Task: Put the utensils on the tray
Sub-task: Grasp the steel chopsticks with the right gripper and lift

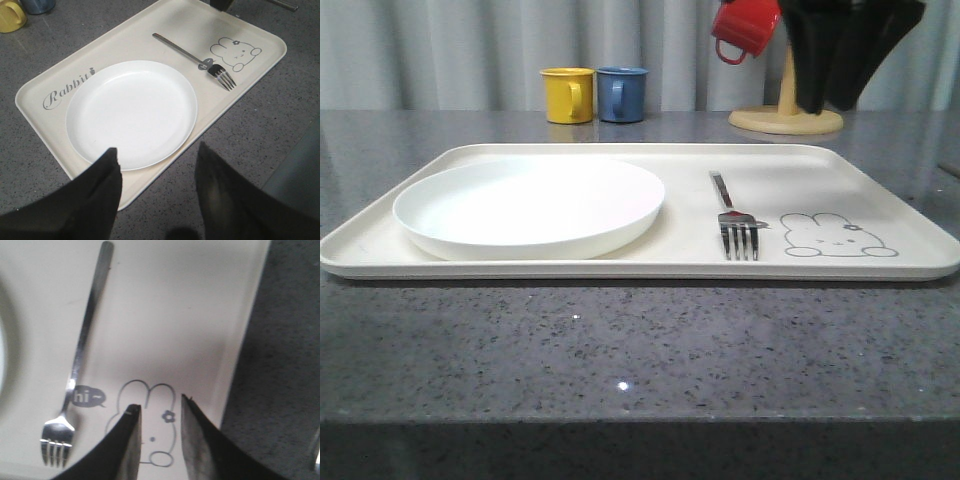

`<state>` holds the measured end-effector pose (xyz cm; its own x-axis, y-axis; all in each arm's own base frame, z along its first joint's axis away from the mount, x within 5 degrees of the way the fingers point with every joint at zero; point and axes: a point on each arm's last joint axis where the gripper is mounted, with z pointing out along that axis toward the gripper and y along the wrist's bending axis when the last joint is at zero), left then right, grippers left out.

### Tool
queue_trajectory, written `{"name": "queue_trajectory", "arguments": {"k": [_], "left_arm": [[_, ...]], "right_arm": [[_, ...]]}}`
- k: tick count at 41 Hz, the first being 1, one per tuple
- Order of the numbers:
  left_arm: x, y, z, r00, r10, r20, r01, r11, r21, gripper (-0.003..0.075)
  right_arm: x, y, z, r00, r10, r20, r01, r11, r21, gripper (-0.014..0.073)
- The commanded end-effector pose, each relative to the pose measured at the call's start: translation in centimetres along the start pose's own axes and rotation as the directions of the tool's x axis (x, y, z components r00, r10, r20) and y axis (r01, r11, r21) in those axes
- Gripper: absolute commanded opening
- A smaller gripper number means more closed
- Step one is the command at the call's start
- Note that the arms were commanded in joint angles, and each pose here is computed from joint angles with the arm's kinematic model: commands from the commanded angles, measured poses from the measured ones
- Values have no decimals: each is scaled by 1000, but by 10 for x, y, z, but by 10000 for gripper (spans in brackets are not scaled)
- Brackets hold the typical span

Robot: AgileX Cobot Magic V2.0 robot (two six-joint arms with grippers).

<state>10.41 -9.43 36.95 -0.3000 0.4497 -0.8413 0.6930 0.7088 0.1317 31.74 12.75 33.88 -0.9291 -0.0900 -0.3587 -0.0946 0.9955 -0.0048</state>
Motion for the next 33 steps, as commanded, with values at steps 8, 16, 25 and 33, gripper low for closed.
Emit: {"name": "queue_trajectory", "arguments": {"k": [8, 16, 25, 33], "left_arm": [[-13, 1, -7, 995, -4, 103, 4, 1000, -1, 335], [-13, 1, -7, 995, -4, 103, 4, 1000, -1, 335], [-13, 1, -7, 995, -4, 103, 4, 1000, -1, 335], [-13, 1, -7, 995, -4, 103, 4, 1000, -1, 335]], "right_arm": [[14, -90, -14, 995, 84, -62, -80, 995, 67, 237], [26, -140, 10, 974, 193, -121, -187, 981, 59, 237], [28, -160, 30, 952, 243, -188, -233, 970, 76, 237], [24, -158, 53, 941, 240, -240, -239, 970, 33, 237]]}}
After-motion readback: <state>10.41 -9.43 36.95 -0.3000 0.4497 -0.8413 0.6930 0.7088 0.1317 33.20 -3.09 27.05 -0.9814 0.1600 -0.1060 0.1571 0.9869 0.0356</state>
